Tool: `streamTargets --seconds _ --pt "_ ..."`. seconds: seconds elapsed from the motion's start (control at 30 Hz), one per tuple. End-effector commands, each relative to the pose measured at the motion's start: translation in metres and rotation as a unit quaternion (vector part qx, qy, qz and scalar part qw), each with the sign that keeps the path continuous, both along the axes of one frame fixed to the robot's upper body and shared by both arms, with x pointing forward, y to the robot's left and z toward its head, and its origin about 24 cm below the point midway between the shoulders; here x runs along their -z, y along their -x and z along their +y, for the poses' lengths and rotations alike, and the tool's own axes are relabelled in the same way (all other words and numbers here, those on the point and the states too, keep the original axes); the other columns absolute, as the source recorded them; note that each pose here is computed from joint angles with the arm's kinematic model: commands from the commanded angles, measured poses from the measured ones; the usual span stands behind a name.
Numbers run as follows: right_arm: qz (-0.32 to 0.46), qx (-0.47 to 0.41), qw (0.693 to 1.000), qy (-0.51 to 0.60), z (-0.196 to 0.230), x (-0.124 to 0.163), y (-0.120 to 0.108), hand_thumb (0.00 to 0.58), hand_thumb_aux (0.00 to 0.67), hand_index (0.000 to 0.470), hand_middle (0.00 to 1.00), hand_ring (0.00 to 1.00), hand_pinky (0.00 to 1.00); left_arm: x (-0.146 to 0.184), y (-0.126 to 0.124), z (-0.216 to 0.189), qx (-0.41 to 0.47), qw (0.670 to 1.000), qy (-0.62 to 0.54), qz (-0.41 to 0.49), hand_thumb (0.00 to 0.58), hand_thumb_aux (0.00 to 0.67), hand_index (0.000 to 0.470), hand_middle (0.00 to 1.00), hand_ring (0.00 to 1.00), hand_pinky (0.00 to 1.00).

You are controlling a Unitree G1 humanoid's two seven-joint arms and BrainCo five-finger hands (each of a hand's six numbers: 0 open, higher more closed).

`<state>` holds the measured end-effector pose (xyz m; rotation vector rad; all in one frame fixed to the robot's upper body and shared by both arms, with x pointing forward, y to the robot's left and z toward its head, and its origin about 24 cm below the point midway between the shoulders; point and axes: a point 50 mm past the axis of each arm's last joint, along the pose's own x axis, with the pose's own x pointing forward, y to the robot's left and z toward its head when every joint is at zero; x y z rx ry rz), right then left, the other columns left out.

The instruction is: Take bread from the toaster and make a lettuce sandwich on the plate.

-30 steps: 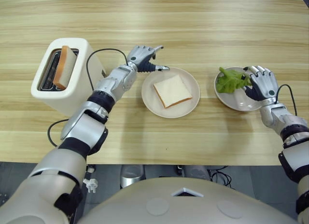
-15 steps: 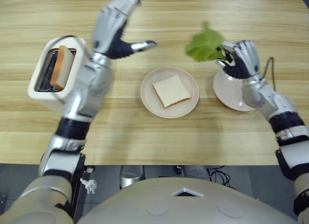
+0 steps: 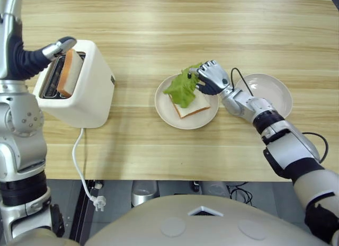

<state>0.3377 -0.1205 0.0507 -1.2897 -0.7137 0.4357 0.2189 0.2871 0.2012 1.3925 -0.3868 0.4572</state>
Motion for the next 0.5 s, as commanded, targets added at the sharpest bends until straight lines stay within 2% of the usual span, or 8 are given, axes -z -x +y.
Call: streamTargets --seconds 0.03,0.27,0.47,0.5 --pt "0.022 0.001 0.999 0.026 0.000 0.009 0.001 0.580 0.670 0.460 1.00 1.00 1.00 0.018 0.003 0.015 -0.033 0.999 0.014 0.041 0.000 0.000 0.000 0.00 0.00 0.00" --pt "0.049 0.005 0.997 0.061 -0.012 0.020 0.005 0.580 0.670 0.460 1.00 1.00 1.00 0.023 0.009 0.023 -0.057 0.996 0.019 0.060 0.000 0.000 0.000 0.00 0.00 0.00" --pt "0.057 0.005 0.996 0.063 -0.021 0.023 0.008 0.580 0.670 0.460 1.00 1.00 1.00 0.045 0.006 0.019 -0.057 0.987 0.027 0.148 0.000 0.000 0.000 0.00 0.00 0.00" --pt "0.058 0.009 0.996 0.064 -0.022 0.023 0.008 0.550 0.518 0.355 1.00 1.00 1.00 0.047 0.006 0.019 -0.059 0.986 0.028 0.156 0.000 0.000 0.000 0.00 0.00 0.00"
